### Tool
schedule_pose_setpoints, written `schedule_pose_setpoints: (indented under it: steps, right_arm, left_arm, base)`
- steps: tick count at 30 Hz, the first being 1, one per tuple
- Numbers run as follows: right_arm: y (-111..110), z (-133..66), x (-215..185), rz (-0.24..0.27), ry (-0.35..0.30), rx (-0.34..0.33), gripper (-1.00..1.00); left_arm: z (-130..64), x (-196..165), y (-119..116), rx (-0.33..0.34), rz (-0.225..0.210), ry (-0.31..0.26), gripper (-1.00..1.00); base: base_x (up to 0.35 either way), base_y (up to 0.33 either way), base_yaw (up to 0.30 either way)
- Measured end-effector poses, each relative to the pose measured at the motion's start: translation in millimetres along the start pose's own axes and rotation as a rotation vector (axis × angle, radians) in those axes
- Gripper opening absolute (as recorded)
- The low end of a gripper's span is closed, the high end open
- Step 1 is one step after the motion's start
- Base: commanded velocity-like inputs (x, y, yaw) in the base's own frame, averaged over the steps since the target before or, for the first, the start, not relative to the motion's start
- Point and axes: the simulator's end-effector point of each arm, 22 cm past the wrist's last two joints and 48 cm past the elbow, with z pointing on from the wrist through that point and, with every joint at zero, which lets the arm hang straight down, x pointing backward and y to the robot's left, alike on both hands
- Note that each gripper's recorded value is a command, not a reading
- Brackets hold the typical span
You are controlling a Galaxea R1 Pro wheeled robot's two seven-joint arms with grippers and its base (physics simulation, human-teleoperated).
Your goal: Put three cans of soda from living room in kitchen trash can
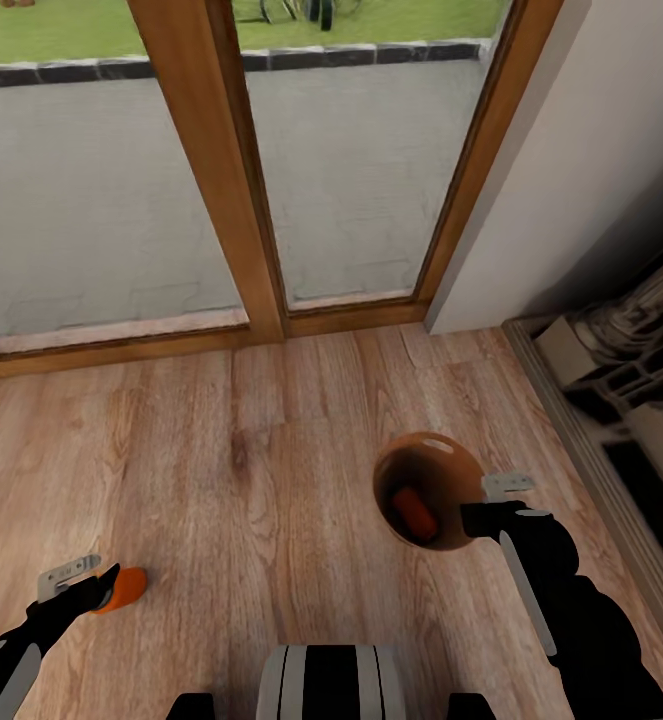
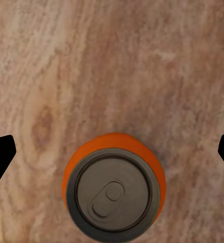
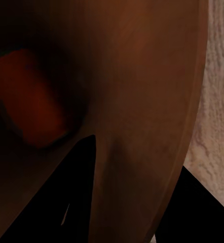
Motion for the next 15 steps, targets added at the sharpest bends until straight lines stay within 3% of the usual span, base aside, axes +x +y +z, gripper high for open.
schedule_pose_setpoints:
  steps: [15]
  right_arm:
    - [0.3, 0.0, 0.0, 0.001, 0.000, -0.001, -1.00]
  left_arm:
    - [0.0, 0.2, 0.0, 0.000, 0.000, 0.000, 1.00]
  base:
    - [-0.021, 0.024, 0.000]
